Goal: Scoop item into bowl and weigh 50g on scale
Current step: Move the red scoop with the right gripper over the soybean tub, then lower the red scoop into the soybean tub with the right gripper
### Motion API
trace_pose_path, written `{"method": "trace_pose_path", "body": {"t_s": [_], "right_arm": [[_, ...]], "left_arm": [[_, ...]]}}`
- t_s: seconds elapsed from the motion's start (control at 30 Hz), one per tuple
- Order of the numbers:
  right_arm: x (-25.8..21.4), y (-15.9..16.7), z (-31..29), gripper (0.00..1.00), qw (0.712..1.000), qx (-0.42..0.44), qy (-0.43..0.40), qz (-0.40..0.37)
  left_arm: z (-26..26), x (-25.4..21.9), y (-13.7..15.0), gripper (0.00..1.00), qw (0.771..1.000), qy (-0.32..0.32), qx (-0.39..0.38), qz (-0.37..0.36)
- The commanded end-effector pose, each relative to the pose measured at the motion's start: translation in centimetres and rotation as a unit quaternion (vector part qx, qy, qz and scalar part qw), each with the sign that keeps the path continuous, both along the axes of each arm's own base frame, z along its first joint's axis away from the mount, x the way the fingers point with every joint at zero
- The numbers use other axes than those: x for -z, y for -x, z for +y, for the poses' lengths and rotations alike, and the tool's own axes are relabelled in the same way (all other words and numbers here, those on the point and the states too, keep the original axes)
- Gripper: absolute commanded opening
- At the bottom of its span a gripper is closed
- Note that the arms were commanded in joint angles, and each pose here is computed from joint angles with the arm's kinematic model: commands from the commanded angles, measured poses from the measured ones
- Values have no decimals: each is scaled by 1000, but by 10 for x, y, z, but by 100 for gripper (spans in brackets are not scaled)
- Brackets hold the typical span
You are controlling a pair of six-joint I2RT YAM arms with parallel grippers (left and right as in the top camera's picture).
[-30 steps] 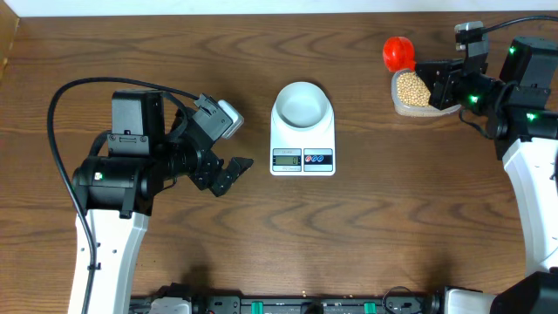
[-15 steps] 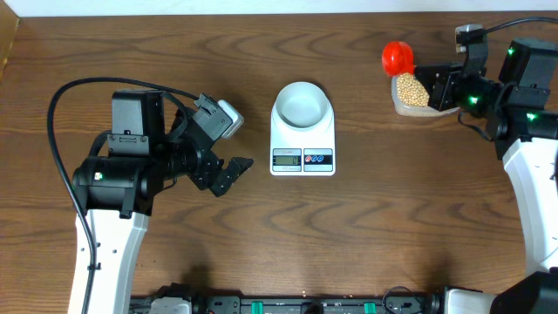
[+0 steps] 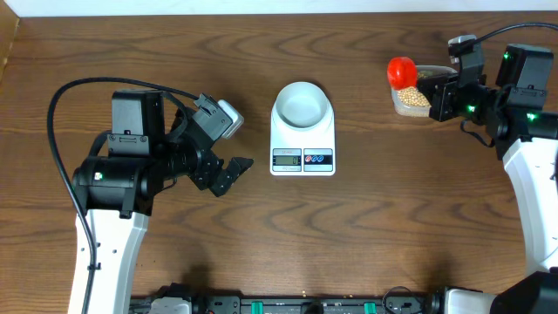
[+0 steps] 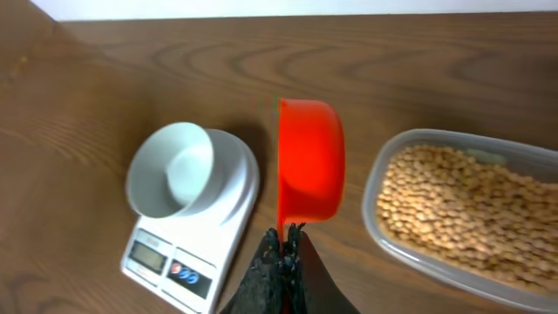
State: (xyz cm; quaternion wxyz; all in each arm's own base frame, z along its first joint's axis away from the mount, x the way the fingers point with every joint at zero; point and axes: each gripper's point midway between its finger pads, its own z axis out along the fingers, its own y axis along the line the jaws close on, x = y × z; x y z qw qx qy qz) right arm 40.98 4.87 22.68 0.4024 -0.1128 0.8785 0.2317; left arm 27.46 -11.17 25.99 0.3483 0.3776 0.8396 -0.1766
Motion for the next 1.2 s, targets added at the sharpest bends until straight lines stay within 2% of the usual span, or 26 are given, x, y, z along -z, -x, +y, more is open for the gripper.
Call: {"method": "trace_pose_path", "body": {"t_s": [0.0,0.1,0.3,0.87,1.17], "right_arm": [[-10,-6,-16,1,998,23,46,-23],[-15,-5,-17,1,998,19,55,-23],[-25,-8,-38,1,993,66,99,-16],[-26,-10,-40,1,992,80,93,-10],[-19,-11,-66,1,979,113,170,-9]], "left_arm": [[-2,-14,-1,99,1000,12,2,-15],[-2,-14,-1,99,1000,12,2,-15],[-2,-14,-1,99,1000,12,2,-15],[-2,-14,-1,99,1000,12,2,-15],[-2,-14,-1,99,1000,12,2,-15]]}}
